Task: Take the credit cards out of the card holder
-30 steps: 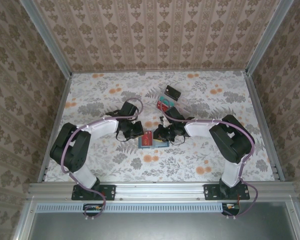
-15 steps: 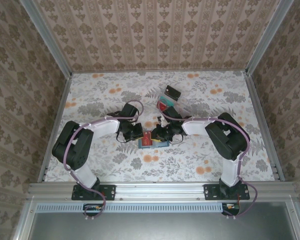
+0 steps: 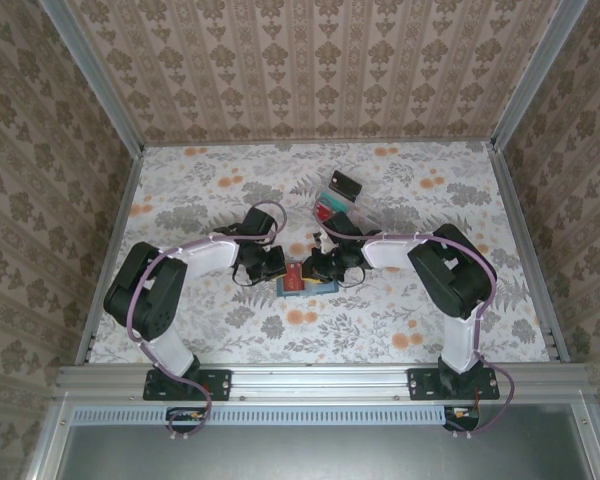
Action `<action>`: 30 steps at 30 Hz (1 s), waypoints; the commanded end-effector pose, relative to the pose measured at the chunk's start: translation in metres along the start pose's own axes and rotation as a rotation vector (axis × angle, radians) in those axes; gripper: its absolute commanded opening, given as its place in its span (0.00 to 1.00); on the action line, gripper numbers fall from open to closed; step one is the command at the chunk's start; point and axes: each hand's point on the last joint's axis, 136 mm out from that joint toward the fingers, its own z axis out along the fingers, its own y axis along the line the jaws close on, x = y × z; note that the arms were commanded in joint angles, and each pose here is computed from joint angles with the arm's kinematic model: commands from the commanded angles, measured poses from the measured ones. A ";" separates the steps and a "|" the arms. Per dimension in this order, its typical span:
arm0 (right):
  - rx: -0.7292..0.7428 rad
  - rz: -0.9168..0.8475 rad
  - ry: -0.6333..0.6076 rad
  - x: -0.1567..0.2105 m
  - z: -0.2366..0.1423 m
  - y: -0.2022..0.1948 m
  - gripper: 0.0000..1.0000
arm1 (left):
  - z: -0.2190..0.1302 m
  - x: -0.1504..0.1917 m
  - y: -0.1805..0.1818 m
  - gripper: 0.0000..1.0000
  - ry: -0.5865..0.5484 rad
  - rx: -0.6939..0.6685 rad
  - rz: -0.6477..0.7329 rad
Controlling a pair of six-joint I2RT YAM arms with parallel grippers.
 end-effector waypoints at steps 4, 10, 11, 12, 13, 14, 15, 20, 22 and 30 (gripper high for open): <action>0.185 0.008 0.012 0.007 0.006 -0.033 0.20 | 0.018 0.030 0.024 0.07 0.089 -0.069 -0.035; 0.177 0.024 0.004 0.008 0.008 -0.036 0.21 | 0.017 0.028 0.023 0.07 0.085 -0.069 -0.031; 0.138 0.024 0.009 0.008 0.010 -0.030 0.21 | 0.017 0.028 0.023 0.07 0.086 -0.069 -0.032; 0.099 0.022 0.017 0.009 0.012 -0.024 0.20 | 0.018 0.029 0.023 0.07 0.089 -0.069 -0.031; 0.052 0.021 0.024 0.009 0.014 -0.017 0.19 | 0.018 0.029 0.023 0.07 0.090 -0.068 -0.032; 0.009 0.024 0.023 0.009 0.015 -0.010 0.18 | 0.018 0.029 0.023 0.07 0.091 -0.066 -0.033; -0.024 0.028 0.020 0.008 0.016 -0.006 0.17 | 0.018 0.030 0.023 0.07 0.091 -0.064 -0.035; -0.103 0.013 0.003 0.002 0.012 0.008 0.13 | 0.021 0.034 0.025 0.06 0.097 -0.061 -0.041; -0.131 -0.006 -0.006 -0.001 0.010 0.016 0.13 | 0.023 0.038 0.026 0.05 0.100 -0.058 -0.047; -0.125 -0.007 -0.025 -0.005 0.012 0.016 0.16 | 0.030 0.049 0.026 0.05 0.108 -0.045 -0.060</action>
